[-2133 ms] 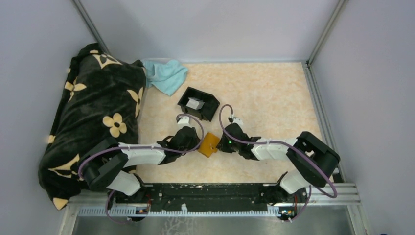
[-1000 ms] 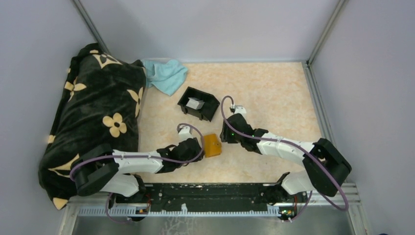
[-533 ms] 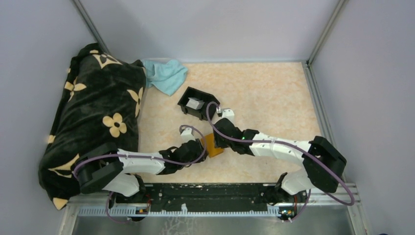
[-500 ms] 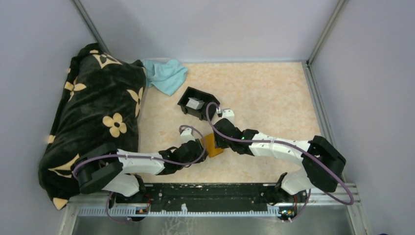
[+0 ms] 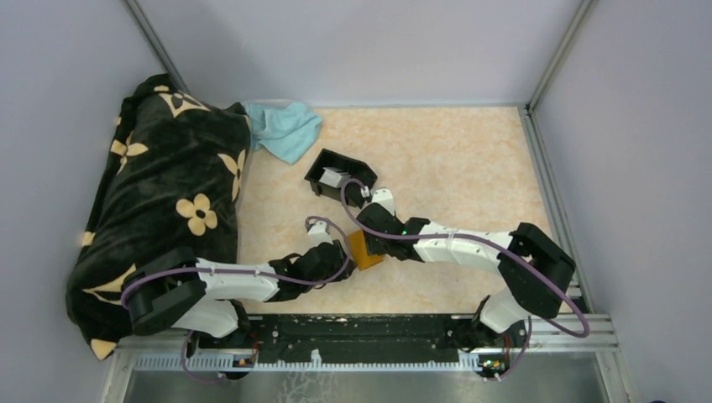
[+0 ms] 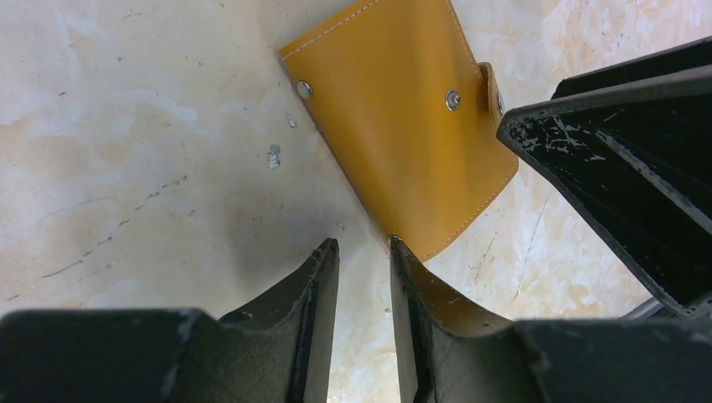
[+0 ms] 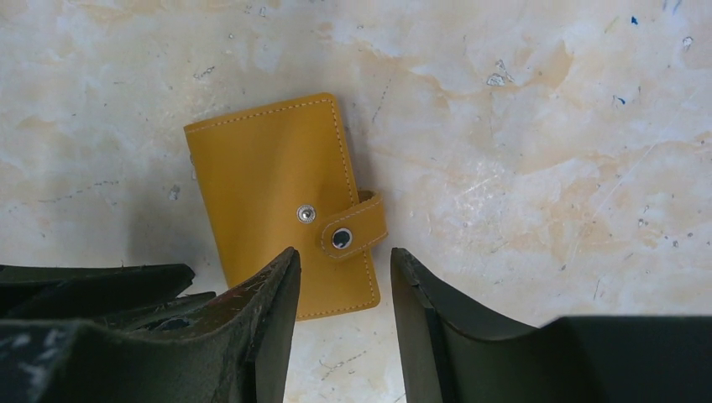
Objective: Put the credit cards into the card holder
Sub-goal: Close the card holder at the center of the board.
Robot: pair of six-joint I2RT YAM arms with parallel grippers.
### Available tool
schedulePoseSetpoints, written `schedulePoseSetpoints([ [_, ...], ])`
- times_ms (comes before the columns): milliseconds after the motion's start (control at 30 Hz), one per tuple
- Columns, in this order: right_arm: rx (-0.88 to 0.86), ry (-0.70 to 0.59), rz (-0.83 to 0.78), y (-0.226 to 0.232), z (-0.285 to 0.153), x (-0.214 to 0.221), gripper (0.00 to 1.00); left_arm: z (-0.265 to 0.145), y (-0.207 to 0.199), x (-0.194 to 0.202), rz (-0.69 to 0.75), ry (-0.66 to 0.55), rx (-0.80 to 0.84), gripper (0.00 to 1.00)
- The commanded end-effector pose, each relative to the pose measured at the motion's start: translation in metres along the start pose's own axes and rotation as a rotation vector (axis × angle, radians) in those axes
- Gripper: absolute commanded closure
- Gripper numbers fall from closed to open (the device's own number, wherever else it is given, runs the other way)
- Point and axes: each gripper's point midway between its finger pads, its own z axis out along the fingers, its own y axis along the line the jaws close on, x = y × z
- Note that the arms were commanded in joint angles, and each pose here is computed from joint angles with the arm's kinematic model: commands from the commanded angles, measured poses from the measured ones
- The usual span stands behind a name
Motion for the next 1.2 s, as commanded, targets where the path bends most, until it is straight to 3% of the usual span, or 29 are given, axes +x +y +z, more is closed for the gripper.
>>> schedulePoseSetpoints([
  [0,-0.005,-0.050,-0.020,0.011,-0.001,-0.022,0.56,-0.006,0.034,0.027,0.055,0.091,-0.089,0.63],
  [600,0.034,-0.013,-0.086,0.016,0.012,-0.017,0.60,-0.006,0.034,0.027,0.042,0.087,-0.080,0.63],
  [1167,0.079,-0.015,-0.121,0.012,0.014,-0.018,0.72,-0.006,0.034,0.026,0.042,0.082,-0.083,0.62],
])
